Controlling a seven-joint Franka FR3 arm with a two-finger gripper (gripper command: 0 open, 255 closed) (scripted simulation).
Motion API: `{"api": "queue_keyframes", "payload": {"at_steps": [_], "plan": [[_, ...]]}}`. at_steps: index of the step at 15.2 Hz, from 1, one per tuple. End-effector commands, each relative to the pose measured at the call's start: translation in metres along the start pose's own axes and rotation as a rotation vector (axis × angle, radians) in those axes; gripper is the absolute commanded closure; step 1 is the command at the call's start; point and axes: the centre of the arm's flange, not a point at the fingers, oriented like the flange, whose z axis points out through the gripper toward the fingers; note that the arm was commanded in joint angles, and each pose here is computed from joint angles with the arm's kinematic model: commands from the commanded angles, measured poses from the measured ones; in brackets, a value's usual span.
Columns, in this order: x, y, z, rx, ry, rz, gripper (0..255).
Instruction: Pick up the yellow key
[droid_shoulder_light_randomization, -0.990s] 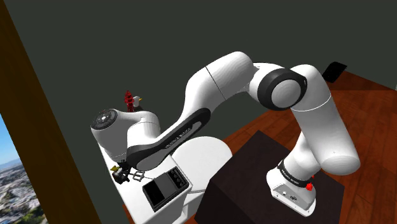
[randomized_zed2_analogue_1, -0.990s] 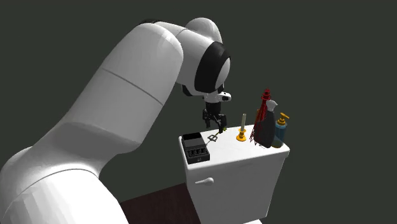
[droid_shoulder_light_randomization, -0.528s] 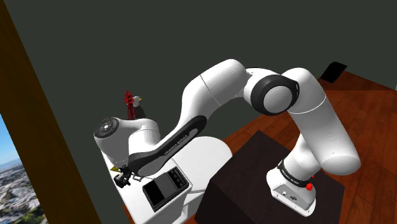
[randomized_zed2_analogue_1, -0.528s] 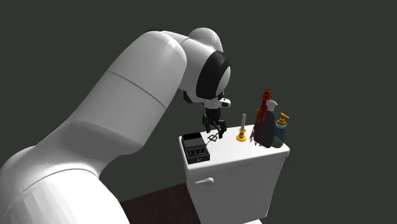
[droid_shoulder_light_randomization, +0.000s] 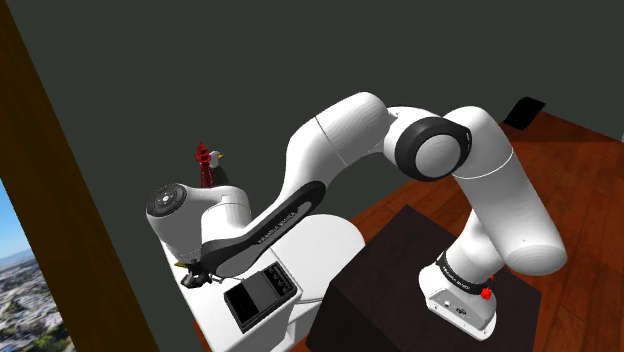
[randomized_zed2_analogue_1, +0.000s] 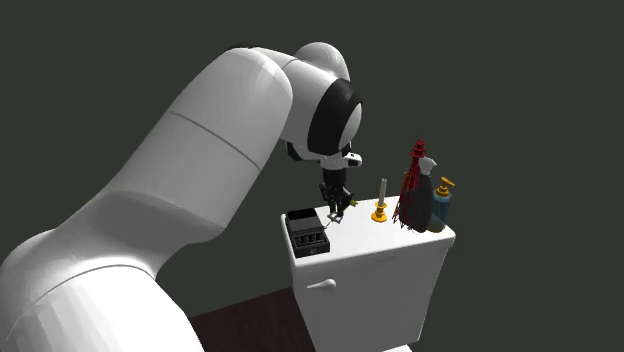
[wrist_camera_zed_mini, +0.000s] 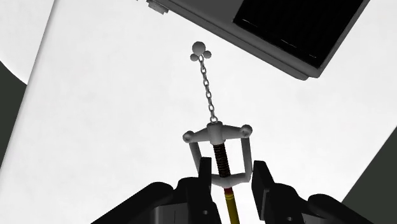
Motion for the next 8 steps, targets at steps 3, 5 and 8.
{"api": "queue_keyframes", "payload": {"at_steps": [3, 5, 8], "plan": [[0.0, 0.003, 0.001, -0.004, -0.008, 0.0, 255], [0.0, 0.005, -0.01, -0.004, -0.008, 0.0, 255], [-0.001, 0.007, -0.025, -0.004, -0.008, 0.0, 255]]}}
